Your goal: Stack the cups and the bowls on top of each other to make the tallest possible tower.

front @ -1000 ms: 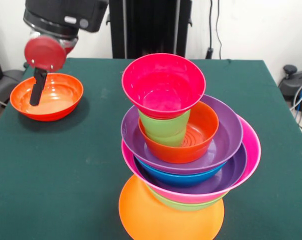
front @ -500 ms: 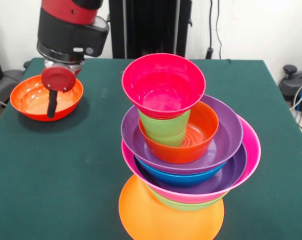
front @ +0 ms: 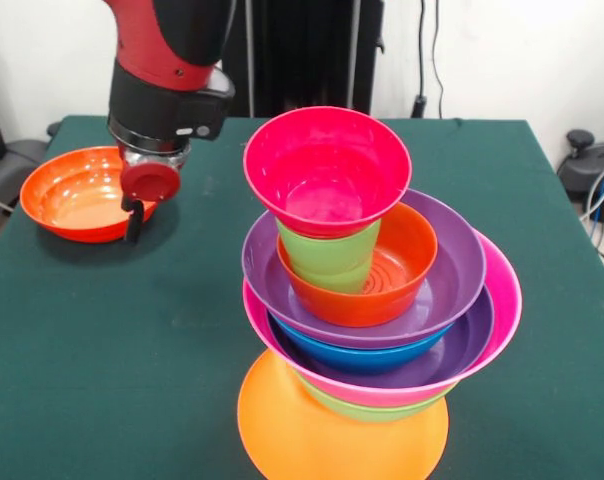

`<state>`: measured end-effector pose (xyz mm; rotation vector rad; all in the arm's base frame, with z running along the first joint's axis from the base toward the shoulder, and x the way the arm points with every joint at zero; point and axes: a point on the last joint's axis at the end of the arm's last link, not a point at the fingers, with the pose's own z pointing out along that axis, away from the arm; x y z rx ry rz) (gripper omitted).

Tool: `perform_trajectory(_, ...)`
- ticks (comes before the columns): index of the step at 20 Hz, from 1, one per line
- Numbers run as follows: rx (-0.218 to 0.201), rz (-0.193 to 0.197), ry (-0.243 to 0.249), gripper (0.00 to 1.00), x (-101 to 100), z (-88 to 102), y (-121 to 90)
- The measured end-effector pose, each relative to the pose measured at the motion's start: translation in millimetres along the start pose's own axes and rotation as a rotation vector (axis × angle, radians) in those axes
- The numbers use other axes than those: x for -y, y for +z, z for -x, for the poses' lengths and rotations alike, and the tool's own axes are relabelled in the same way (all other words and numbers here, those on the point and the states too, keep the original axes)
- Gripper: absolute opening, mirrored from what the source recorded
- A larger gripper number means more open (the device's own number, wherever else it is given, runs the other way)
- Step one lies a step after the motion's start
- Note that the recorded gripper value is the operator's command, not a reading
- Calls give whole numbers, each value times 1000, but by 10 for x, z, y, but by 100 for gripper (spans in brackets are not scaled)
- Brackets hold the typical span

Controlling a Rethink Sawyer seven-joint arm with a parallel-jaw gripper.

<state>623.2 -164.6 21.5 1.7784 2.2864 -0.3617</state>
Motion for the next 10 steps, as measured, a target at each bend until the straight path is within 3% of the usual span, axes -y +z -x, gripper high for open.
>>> perform_trajectory(10,-8,-61,-82,100,310,-194,205)
